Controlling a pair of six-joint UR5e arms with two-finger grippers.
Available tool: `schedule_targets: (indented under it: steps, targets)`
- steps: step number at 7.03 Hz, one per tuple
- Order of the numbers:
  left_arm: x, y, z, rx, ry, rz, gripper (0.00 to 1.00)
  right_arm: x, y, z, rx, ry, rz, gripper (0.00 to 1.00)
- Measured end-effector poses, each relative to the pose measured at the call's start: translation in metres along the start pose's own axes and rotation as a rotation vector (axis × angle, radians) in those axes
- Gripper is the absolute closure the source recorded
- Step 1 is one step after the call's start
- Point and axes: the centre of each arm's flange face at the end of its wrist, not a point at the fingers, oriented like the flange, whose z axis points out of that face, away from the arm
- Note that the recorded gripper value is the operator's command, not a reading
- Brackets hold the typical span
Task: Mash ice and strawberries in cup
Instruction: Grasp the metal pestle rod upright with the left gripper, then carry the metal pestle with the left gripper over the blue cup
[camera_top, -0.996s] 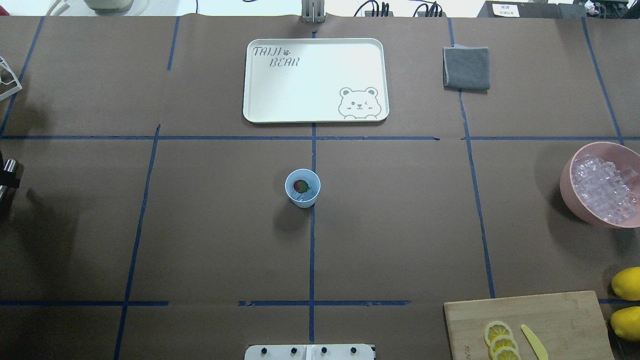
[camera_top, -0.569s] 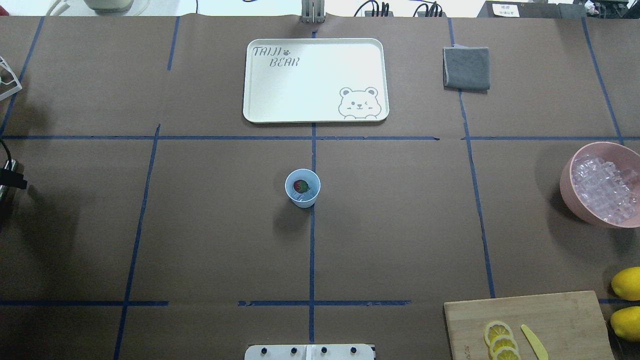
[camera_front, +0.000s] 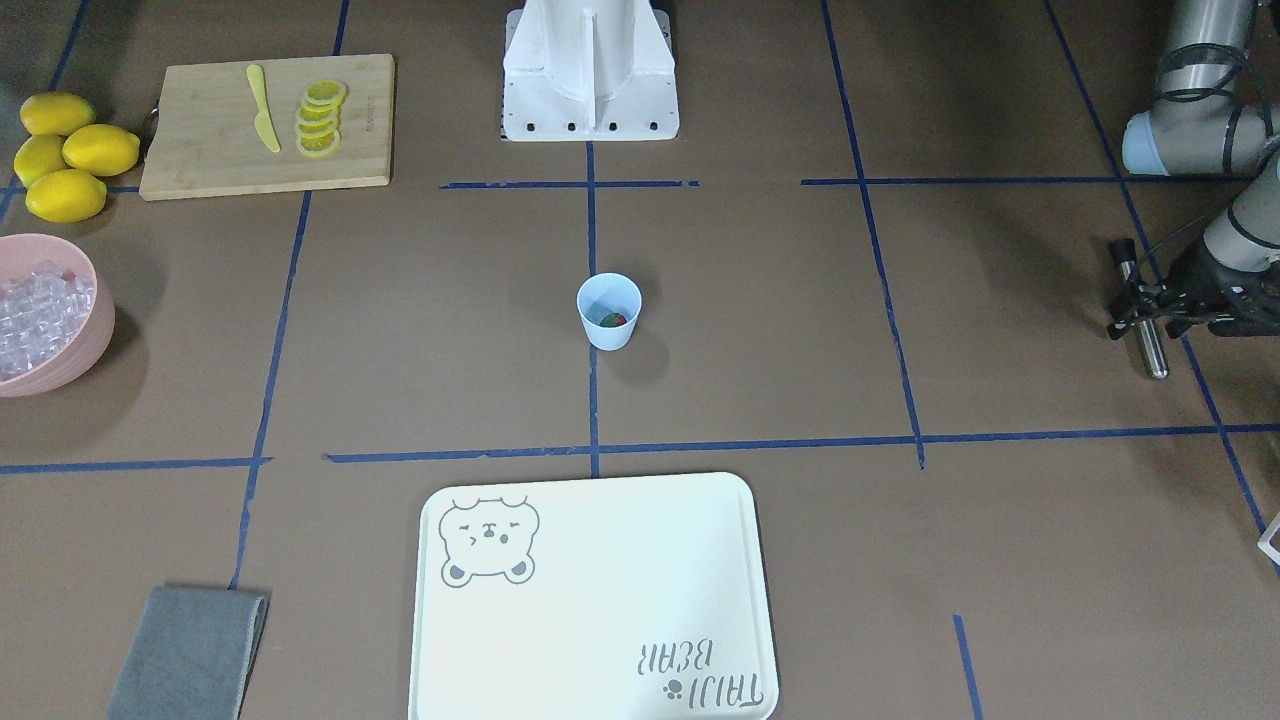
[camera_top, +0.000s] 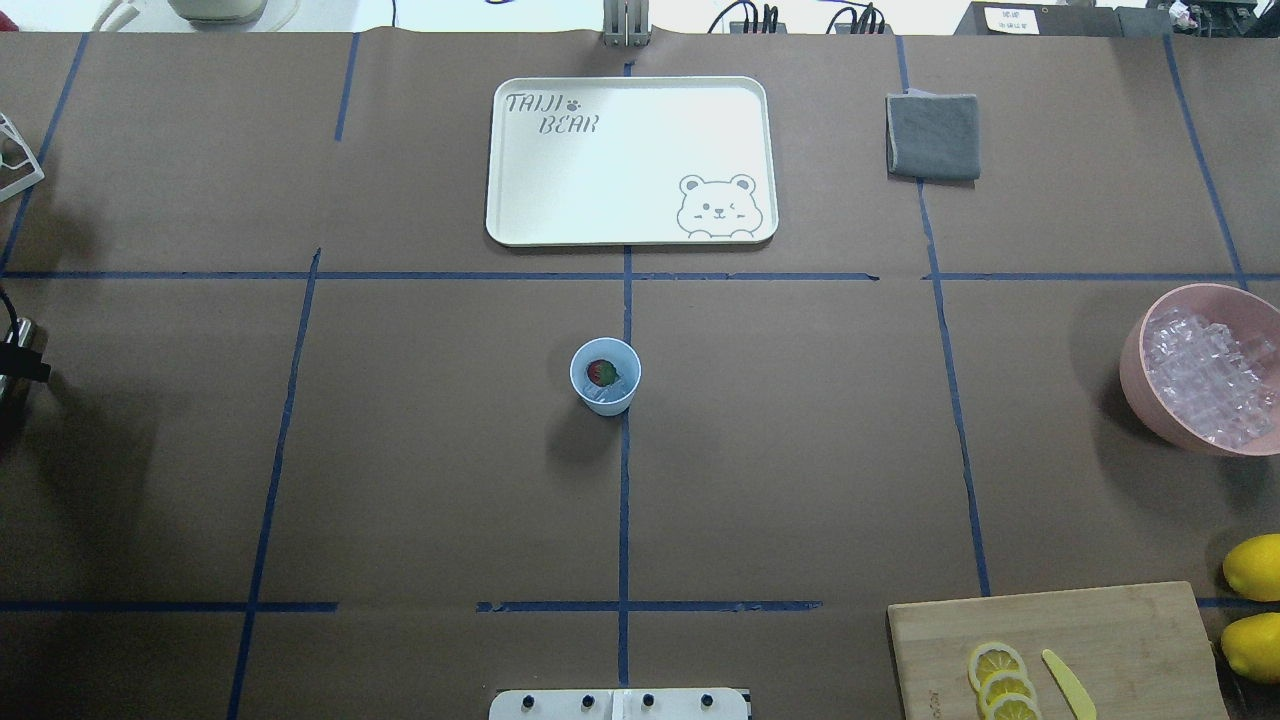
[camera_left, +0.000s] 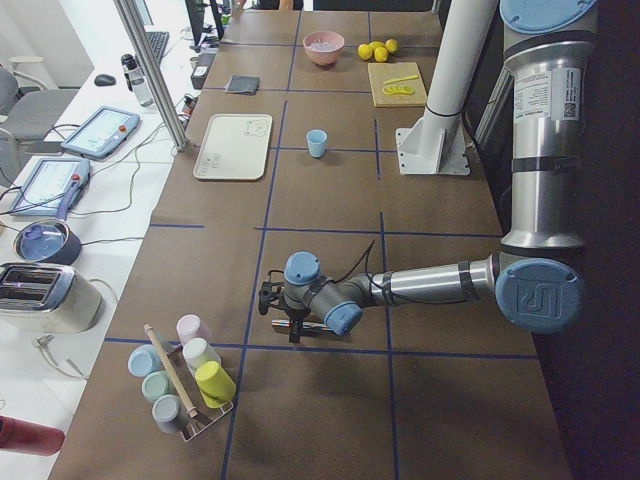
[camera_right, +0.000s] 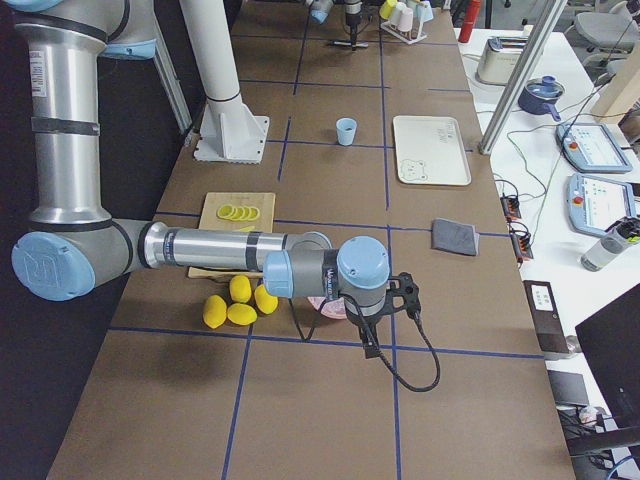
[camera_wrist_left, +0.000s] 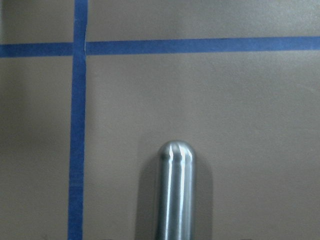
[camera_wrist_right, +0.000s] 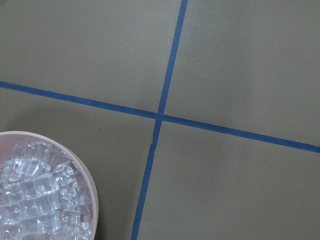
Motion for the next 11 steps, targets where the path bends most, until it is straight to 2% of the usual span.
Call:
schedule_targets:
  steps: [1,2,3,5,7,8,9,11]
  targets:
    - [-0.001,0.000,0.000,0.000,0.001,0.000,0.54,0.000,0.000,0.000,0.001,0.000,0.001,0.00]
    - [0.000,0.000,-0.001,0.000,0.003,0.000,0.67,-0.001,-0.001,-0.001,0.001,0.000,0.000,0.00]
    - [0.000,0.000,-0.001,0.001,0.004,0.000,0.86,-0.001,-0.001,-0.001,0.002,0.000,0.000,0.00]
    - [0.002,-0.002,-0.006,0.009,0.010,0.002,1.00,-0.001,-0.001,-0.001,0.001,0.000,0.001,0.01]
    - [0.013,-0.005,-0.022,0.018,0.043,0.009,1.00,0.000,-0.001,0.000,0.000,0.000,0.002,0.00]
    - [0.018,-0.010,-0.046,0.031,0.092,0.003,1.00,0.000,-0.001,0.000,0.000,0.000,0.002,0.01]
    - [0.025,-0.022,-0.080,0.062,0.144,-0.002,1.00,0.000,-0.001,0.000,0.000,-0.001,0.002,0.00]
    - [0.076,-0.055,-0.146,0.173,0.225,0.086,1.00,-0.003,-0.001,-0.003,0.006,-0.003,0.000,0.01]
